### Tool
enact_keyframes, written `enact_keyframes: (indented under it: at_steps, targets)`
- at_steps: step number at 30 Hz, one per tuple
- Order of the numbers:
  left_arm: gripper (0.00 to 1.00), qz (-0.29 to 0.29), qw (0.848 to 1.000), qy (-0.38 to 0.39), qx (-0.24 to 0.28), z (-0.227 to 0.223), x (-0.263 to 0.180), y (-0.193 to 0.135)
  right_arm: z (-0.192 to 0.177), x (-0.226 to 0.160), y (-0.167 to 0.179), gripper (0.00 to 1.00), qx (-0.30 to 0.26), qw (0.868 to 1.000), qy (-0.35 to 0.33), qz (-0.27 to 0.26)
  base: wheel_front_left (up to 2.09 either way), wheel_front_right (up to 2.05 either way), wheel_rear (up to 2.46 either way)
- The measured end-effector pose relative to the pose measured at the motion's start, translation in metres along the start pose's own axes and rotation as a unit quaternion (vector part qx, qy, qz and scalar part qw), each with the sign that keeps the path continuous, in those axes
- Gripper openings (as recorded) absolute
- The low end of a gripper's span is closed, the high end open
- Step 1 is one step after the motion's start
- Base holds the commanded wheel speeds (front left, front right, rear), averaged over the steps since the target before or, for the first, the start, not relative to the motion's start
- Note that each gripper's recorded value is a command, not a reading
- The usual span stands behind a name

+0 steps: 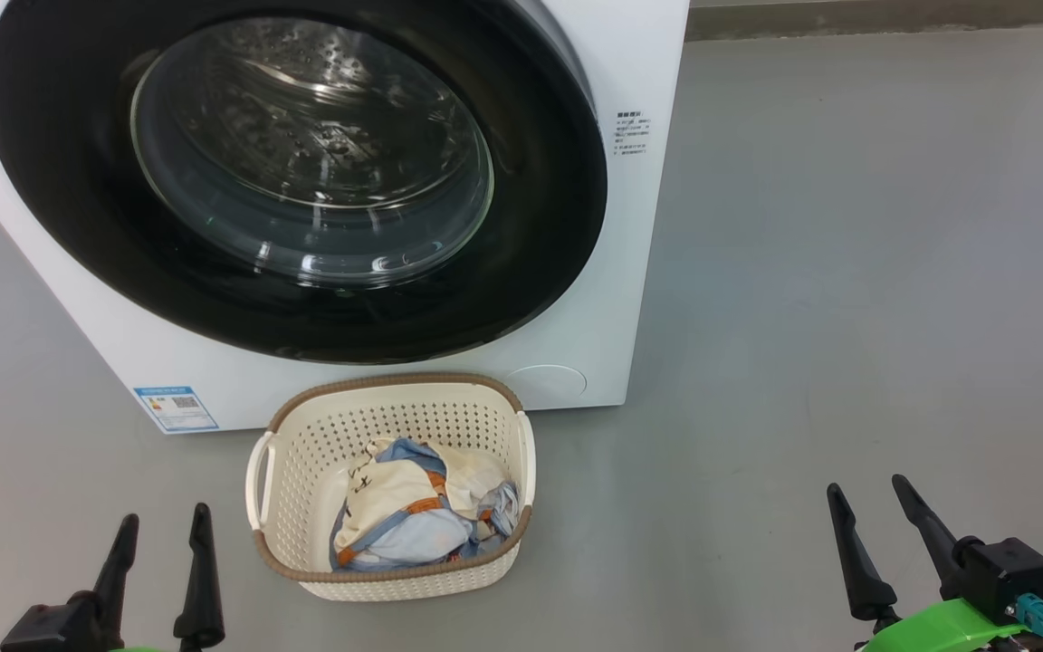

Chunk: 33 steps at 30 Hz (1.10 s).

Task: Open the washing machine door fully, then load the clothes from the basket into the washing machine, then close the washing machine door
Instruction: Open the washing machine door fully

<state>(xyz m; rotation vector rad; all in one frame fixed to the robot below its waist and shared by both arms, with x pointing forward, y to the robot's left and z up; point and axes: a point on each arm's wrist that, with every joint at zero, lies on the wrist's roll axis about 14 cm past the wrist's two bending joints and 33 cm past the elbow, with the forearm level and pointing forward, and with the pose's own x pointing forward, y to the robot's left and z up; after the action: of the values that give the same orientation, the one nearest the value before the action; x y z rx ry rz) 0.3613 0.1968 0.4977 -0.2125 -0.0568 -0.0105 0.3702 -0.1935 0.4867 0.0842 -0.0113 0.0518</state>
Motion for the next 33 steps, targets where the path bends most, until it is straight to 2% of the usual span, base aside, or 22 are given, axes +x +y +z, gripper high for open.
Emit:
enact_keyframes:
  at_steps: [9,10,11,21,24,29,33]
  targets:
    - [1.00,-0.001,1.000,-0.001,0.000,0.001,0.000,-0.001,0.005,0.000,-0.004,1.00,0.002,1.000,-0.009,-0.009,0.00,0.00,0.00]
    - [1.00,-0.001,1.000,-0.002,-0.001,0.001,0.000,-0.001,0.006,-0.001,-0.005,0.71,0.002,1.000,-0.009,-0.009,0.00,0.00,0.00]
    - [1.00,-0.001,1.000,-0.002,-0.002,0.002,0.000,-0.001,0.007,-0.001,-0.005,0.00,0.001,1.000,-0.011,-0.010,0.00,0.00,0.00]
    - [1.00,-0.001,1.000,-0.002,-0.003,0.001,0.000,-0.001,0.010,0.000,-0.006,0.00,0.001,1.000,-0.016,-0.011,0.00,0.00,0.00]
    - [1.00,-0.001,1.000,-0.002,-0.004,0.001,0.000,-0.001,0.011,-0.001,-0.008,0.00,0.020,0.999,-0.020,-0.018,0.00,0.00,0.00]
    - [1.00,0.000,1.000,-0.003,-0.005,0.002,0.000,0.000,0.016,-0.003,-0.023,0.00,0.116,0.991,-0.041,-0.060,0.00,0.00,0.00]
    - [1.00,0.001,1.000,-0.003,-0.005,0.002,0.000,0.000,0.019,-0.007,-0.045,0.00,0.240,0.962,-0.070,-0.109,0.00,0.00,0.00]
